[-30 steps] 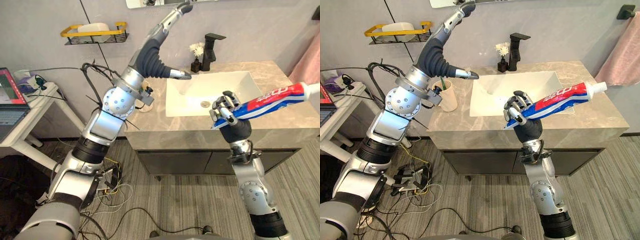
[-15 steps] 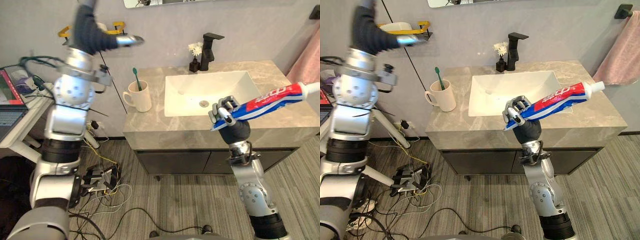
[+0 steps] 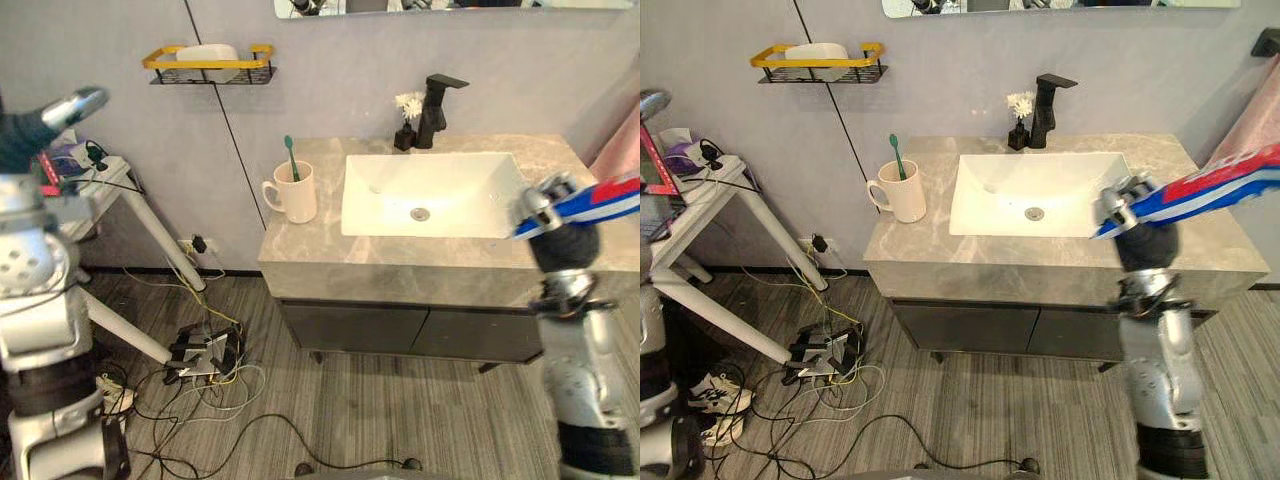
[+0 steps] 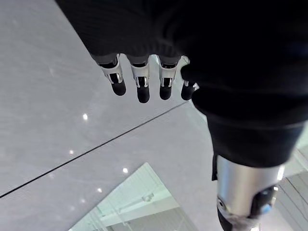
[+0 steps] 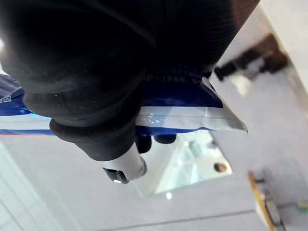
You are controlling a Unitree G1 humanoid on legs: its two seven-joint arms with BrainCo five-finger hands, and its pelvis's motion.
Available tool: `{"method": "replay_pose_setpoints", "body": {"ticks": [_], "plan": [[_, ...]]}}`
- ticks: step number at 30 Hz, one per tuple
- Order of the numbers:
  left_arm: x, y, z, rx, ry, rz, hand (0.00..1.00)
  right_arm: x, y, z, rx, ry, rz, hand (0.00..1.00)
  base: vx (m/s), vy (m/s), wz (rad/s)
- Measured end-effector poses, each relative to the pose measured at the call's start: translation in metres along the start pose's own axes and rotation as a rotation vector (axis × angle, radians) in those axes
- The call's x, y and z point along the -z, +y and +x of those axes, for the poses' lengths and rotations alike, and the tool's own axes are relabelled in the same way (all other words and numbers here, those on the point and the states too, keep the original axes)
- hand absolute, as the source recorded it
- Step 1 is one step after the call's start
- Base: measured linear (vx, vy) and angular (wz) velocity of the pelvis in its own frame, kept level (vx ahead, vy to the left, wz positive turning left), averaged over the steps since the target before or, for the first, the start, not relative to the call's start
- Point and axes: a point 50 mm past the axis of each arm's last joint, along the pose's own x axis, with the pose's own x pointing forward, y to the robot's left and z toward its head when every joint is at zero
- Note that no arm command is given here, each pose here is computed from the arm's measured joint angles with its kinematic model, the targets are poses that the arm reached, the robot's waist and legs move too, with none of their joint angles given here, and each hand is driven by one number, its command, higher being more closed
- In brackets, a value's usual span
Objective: Organize washtable
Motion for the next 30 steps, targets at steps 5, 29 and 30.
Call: {"method": "replay_pose_setpoints", "body": {"ticks": [5,29,30], "plan": [[0.020,0.001,-0.042,-0.035,0.152,-0.086,0.00,-0.025,-0.007,0.023,0.025,-0.099,-0.183,1.00,-0.04,0.003,0.25],[0.029,-0.029,-0.132,-0.189,0.432,-0.368,0.00,-0.024,0.035,0.070,-0.030,-0.188,-0.392,1.00,0.00,0.010,0.12],[0.029,-0.030,-0.133,-0.197,0.437,-0.374,0.00,-0.022,0.036,0.069,-0.028,-0.186,-0.380,1.00,0.00,0.000,0.00]]}}
